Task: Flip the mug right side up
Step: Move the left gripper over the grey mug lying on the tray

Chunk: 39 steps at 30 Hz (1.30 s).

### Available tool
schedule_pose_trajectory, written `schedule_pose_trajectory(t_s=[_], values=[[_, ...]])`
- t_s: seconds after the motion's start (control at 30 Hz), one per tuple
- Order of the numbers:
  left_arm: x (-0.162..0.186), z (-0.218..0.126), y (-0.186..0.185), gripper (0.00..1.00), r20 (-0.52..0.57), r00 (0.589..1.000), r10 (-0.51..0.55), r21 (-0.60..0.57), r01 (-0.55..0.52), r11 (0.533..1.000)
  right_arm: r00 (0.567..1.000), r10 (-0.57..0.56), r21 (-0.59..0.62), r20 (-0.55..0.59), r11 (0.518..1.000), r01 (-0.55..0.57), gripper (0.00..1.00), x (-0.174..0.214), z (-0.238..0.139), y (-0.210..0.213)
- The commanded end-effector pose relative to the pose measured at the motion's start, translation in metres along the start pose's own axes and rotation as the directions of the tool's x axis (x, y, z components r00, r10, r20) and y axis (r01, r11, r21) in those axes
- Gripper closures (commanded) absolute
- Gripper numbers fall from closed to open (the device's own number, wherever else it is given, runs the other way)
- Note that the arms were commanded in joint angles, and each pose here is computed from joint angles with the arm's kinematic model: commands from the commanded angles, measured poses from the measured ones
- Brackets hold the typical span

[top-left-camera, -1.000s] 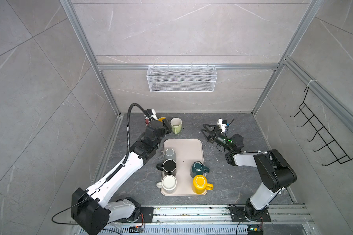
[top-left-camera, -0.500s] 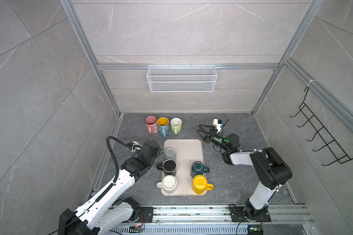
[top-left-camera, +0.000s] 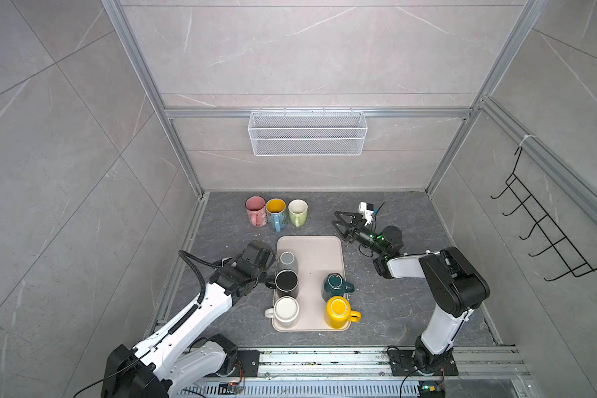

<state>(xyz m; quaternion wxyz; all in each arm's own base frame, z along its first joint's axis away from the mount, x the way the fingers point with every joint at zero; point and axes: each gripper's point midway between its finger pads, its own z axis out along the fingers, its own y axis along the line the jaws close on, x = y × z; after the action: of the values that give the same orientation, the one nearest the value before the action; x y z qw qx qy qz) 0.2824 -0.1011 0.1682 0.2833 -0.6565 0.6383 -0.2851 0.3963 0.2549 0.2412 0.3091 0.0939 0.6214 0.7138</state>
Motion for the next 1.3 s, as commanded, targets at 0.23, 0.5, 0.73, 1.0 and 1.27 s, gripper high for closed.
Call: schedule_pose_trajectory(t_s=[0.23, 0.5, 0.73, 1.0, 1.27], values=[[0.017, 0.025, 0.016, 0.53, -0.098, 0.983, -0.157, -0.087, 0.149, 0.985, 1.0, 0.005, -0.023, -0.02, 1.0, -0.005, 0.21, 0.0, 0.008, -0.002], [0.035, 0.044, 0.028, 0.57, -0.175, 0.963, -0.205, -0.159, 0.178, 0.971, 1.0, 0.016, -0.017, -0.021, 1.0, -0.016, 0.21, 0.0, 0.009, -0.006], [0.042, 0.051, 0.032, 0.57, -0.203, 0.955, -0.215, -0.178, 0.18, 0.967, 0.999, 0.025, -0.013, -0.022, 1.0, -0.025, 0.21, 0.0, 0.009, -0.01], [0.052, 0.06, 0.039, 0.58, -0.231, 0.947, -0.223, -0.215, 0.174, 0.961, 0.999, 0.034, -0.007, -0.024, 0.999, -0.034, 0.21, 0.0, 0.01, -0.013], [0.046, 0.07, 0.039, 0.6, -0.202, 0.956, -0.215, -0.216, 0.17, 0.961, 0.999, 0.039, -0.002, -0.025, 0.999, -0.039, 0.21, 0.001, 0.011, -0.016]])
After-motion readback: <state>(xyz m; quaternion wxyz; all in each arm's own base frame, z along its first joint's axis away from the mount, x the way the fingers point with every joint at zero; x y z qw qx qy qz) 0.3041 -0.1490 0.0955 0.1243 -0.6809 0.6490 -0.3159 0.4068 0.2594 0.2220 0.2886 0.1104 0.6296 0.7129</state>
